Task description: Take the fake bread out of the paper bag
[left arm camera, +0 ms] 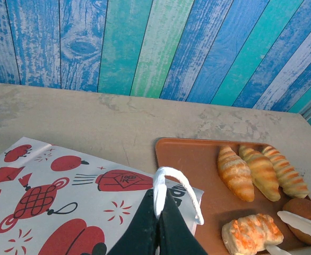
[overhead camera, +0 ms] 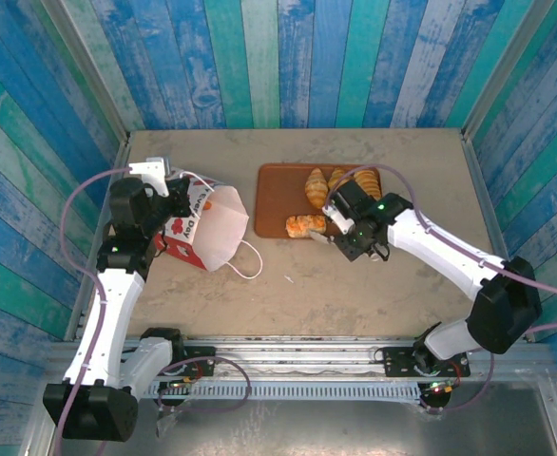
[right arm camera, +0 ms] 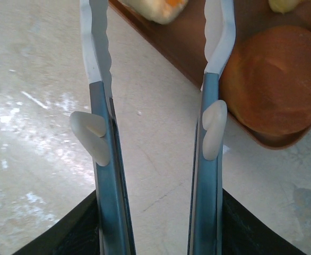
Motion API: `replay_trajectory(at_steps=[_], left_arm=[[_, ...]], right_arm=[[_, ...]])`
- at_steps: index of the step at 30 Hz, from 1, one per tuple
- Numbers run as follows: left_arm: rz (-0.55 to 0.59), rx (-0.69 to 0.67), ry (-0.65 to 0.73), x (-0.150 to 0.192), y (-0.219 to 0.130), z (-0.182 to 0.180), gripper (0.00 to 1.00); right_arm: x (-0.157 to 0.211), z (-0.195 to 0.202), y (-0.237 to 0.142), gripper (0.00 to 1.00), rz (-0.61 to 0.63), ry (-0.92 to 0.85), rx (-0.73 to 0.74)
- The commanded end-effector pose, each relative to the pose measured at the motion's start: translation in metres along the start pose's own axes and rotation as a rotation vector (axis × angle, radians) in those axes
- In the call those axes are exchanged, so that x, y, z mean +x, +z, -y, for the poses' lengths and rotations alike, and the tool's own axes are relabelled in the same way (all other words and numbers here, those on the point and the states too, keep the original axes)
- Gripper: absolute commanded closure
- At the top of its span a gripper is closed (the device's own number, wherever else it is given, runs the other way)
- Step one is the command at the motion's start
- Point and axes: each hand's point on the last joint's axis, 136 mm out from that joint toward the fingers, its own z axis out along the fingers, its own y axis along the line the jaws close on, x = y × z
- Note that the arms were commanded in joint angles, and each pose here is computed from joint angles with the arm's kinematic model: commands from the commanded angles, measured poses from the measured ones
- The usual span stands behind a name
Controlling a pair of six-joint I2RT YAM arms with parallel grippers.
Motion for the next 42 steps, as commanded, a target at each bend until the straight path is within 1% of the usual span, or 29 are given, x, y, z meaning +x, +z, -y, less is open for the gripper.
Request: replay_trajectory(at_steps=[1,3,5,12,16,18,23,28,31,39,42], left_arm=[[0.038,-0.005,0.019,-0.007,-0.007,0.001,1.00],[0.038,-0.003,0.016,-0.007,-0.008,0.001,1.00],[0.041,0.001,0.016,-0.008,-0.008,0.003,1.00],[0.057,-0.003,0.015,-0.011,-0.014,0.003,1.00],[0.059,0.001,0.013,-0.012,-0.014,0.004,1.00],[0.056,0.005,0.011,-0.012,-0.013,0.005,1.00],[0.053,0.005,0.006,-0.011,-0.012,0.005,1.00],[0.053,0.004,0.007,-0.011,-0.012,0.004,1.00],[0.051,-0.005,0.003,-0.011,-0.011,0.002,1.00],[0.049,-0.001,0.003,-0.010,-0.010,0.003,1.00],[0.047,-0.003,-0.003,-0.009,-0.010,0.002,1.00]], right_arm=[[-0.033,-0.018,-0.031,0.49,0.134,0.026,-0.130],[-0.046,-0.025,-0.034,0.48,0.167,0.028,-0.171],[-0.055,-0.026,-0.031,0.48,0.165,0.039,-0.165],[-0.064,-0.036,-0.008,0.48,0.056,-0.010,-0.106],[-0.063,-0.034,0.006,0.48,0.001,-0.043,-0.025],[-0.061,-0.028,0.009,0.48,-0.027,-0.035,0.029],[-0.052,-0.029,0.019,0.49,-0.068,-0.017,0.041],[-0.046,-0.014,0.017,0.50,-0.075,0.021,0.104],[-0.042,-0.011,0.013,0.50,-0.068,0.037,0.092],[-0.026,0.002,0.016,0.53,-0.106,-0.043,0.132],[-0.020,0.005,0.016,0.53,-0.112,-0.038,0.114]])
